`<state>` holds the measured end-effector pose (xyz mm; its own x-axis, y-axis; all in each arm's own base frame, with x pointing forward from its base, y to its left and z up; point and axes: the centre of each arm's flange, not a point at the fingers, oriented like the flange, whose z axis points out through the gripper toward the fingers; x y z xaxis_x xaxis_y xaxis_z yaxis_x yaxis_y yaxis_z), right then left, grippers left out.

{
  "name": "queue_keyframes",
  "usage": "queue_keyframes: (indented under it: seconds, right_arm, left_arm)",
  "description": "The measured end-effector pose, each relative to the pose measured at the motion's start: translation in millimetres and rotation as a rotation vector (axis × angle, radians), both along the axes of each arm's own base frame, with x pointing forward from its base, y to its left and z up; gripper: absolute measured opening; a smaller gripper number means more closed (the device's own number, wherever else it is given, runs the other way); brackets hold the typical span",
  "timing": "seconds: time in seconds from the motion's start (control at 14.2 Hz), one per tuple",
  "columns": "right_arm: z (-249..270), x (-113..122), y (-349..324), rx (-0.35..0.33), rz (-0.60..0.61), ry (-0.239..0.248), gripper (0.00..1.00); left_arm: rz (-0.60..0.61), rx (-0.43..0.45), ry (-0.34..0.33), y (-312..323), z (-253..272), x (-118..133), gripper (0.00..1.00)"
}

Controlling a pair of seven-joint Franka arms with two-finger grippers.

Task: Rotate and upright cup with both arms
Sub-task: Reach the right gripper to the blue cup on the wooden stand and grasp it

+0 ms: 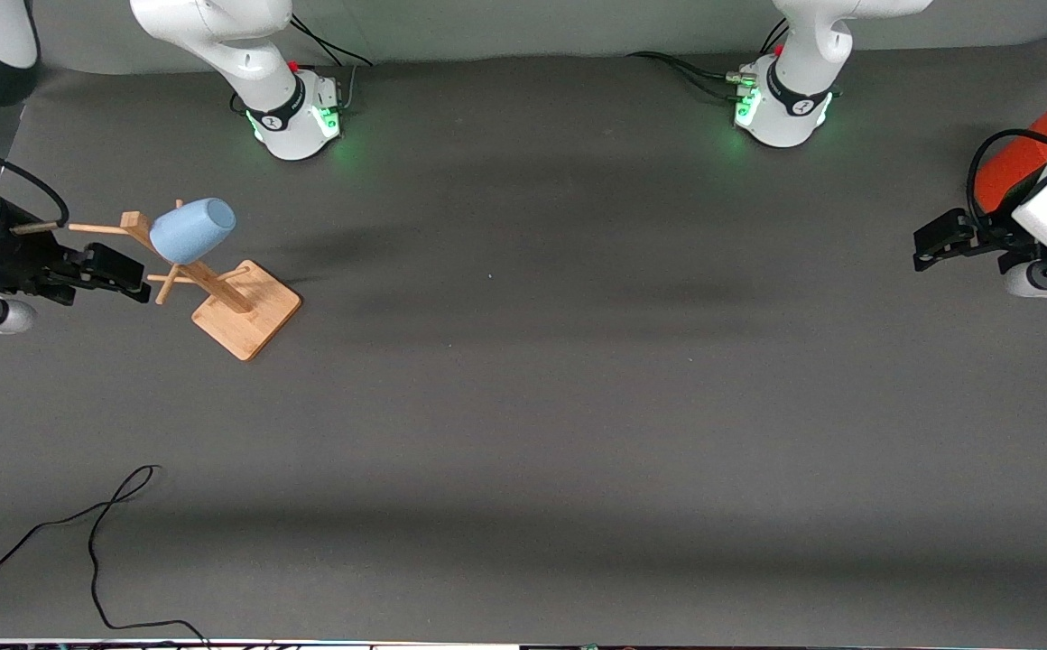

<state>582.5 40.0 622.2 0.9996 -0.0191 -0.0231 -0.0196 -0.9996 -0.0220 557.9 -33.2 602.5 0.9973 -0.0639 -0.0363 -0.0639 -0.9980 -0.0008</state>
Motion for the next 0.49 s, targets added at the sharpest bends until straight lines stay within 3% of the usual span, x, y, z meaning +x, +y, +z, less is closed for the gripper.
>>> queue_keyframes:
  seconds: [0.35, 0.49]
  right_arm:
    - [-2, -1, -14, -0.002, -0.024, 0.028, 1.00]
    - [-5, -6, -20, -0.004, -0.043, 0.068, 1.00]
  left_arm:
    - [0.000, 0.000, 0.000, 0, 0, 0, 1.00]
    - [0.000, 0.000, 0.000, 0, 0, 0, 1.00]
